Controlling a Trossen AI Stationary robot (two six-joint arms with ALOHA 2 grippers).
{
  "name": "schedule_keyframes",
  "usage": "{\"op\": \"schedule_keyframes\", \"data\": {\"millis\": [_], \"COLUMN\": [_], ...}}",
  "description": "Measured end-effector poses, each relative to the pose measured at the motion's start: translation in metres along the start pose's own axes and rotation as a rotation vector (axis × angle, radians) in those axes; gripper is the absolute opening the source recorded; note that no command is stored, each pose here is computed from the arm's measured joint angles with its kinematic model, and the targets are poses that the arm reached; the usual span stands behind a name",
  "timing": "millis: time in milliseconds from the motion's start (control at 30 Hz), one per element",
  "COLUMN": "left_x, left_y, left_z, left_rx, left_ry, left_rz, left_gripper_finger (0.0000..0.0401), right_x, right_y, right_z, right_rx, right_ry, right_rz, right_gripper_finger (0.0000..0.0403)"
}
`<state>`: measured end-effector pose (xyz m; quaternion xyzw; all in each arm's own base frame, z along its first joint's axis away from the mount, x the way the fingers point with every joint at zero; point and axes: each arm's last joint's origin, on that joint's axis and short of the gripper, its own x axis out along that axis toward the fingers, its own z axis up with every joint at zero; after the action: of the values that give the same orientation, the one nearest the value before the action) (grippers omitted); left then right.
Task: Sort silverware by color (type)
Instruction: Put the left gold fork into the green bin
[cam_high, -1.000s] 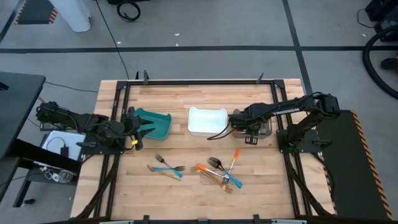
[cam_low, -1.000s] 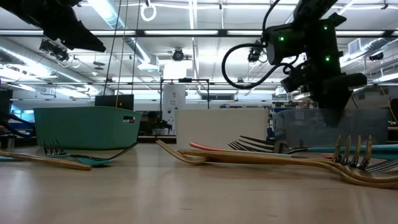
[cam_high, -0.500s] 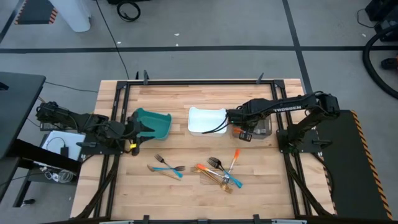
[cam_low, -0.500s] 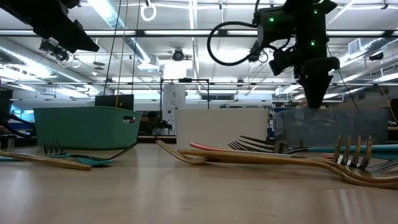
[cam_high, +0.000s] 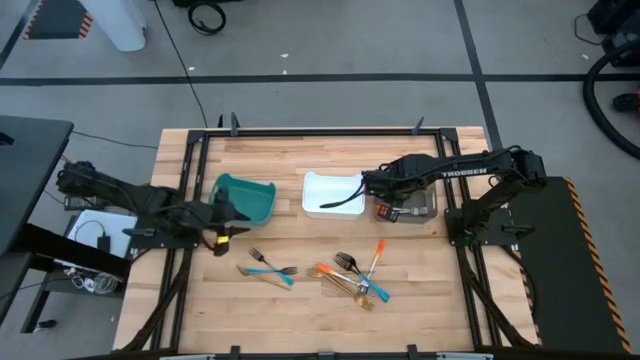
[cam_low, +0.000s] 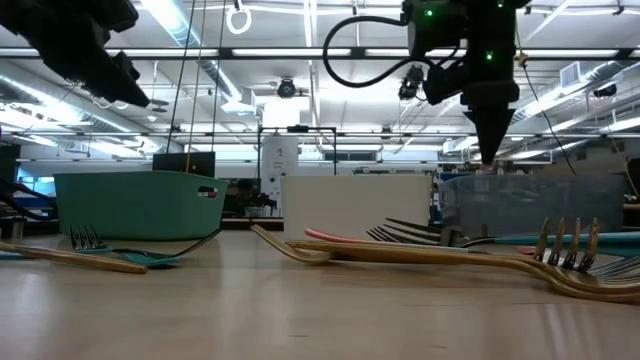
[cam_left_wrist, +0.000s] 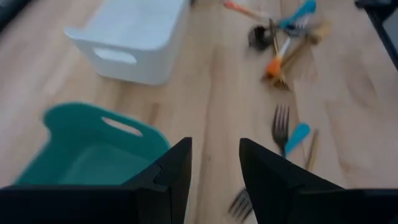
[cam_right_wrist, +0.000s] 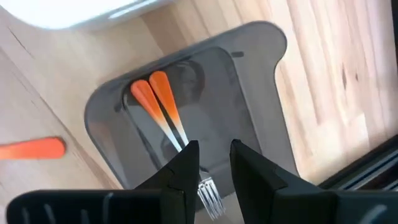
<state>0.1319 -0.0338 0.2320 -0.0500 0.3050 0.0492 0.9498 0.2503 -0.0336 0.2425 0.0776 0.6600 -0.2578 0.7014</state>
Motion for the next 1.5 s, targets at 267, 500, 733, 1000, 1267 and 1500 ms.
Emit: {"op": "schedule_keyframes", "data": {"millis": [267,500,733,1000,1267,1500], "left_x": [0.014,0.023,0.032,0.043,0.055,0.068], "left_y": [-0.007,-0.013,-0.018,-0.038,-0.052,-0.067], "left_z": [-0.004,-0.008,-0.013,-0.022,-0.03,-0.027], "left_rx": [-0.023,-0.052,-0.091,-0.079,-0.085,-0.058], "left_ry": [0.119,0.22,0.316,0.401,0.45,0.506], "left_rz": [-0.079,-0.169,-0.227,-0.267,-0.269,-0.232], "left_gripper_finger": [0.0142,0.0142,0.0142,0.0142,0.0142,0.0142], "right_x": [-0.007,-0.033,-0.056,-0.057,-0.048,-0.04], "right_y": [0.011,0.022,0.036,0.068,0.088,0.106], "right_z": [0.003,0.006,0.013,0.025,0.034,0.041], "right_rx": [-0.006,0.014,0.074,0.075,0.082,0.084], "right_ry": [-0.102,-0.362,-0.632,-0.805,-0.845,-0.88], "right_rz": [0.045,0.141,0.203,0.157,0.186,0.206], "right_gripper_finger": [0.0098,0.0098,0.0098,0.0098,0.0098,0.0098]}}
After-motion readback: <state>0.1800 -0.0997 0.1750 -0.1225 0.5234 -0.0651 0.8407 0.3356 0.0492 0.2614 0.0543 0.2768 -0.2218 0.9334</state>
